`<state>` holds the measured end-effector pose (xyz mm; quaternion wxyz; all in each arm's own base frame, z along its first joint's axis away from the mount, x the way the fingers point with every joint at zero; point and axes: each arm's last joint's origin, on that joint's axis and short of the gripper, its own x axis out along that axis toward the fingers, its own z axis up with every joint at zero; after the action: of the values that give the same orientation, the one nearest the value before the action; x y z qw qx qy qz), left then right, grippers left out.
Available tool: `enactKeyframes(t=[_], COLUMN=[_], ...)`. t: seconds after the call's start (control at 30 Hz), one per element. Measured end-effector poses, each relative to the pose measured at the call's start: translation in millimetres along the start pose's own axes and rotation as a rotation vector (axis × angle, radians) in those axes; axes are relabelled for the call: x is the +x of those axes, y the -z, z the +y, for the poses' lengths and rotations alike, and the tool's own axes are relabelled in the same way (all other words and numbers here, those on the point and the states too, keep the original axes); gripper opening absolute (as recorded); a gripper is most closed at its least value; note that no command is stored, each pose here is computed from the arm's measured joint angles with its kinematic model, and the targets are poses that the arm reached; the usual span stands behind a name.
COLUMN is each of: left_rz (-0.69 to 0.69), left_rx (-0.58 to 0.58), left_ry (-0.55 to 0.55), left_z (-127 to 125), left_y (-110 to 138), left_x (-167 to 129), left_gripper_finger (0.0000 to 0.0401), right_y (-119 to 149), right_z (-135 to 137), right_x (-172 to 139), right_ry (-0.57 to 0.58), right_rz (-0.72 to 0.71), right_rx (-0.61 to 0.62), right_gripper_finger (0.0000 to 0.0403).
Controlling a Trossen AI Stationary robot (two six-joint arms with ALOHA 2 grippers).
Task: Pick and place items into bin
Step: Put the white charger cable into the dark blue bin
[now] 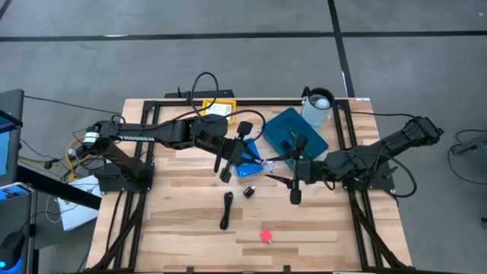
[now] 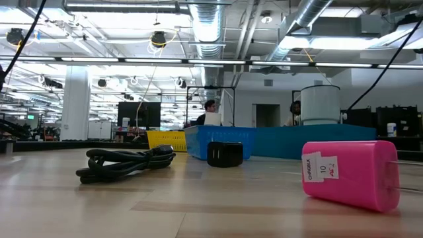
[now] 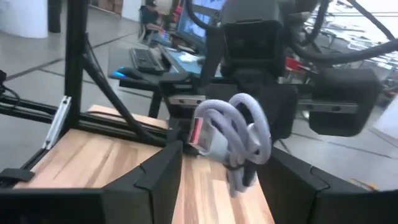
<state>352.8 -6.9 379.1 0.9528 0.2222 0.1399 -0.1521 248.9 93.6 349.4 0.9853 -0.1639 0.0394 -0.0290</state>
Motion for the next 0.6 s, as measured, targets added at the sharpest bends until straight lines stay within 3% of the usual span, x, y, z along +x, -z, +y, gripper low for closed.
enactKeyframes(t=[0.27,0.53,0.6], left_rz=[-0.015,-0.009,-0.009], left_rx=[0.003,-0.001,-0.006], left_ry=[-0.005,-0.006,-0.006], left_z=[0.7,0.6,0.4], left_y=[-1.5,-0.9,-1.0], left_x=[0.0,0.1,0.1], left_gripper_finger=[0.0012,0.0012,0.0012], right_y=[-1.8,-0.1,0.0], right_z=[-3.6,-11.2,-11.6], right_x=[2.3,5.9,6.1], right_ry=[-0.051,-0.051,-0.051], right_rz=[-0.043,-0.048,-0.046], right_rx=[0.021,0.025,0.025], right_gripper_finger=[0.0159,0.0048,0.0041])
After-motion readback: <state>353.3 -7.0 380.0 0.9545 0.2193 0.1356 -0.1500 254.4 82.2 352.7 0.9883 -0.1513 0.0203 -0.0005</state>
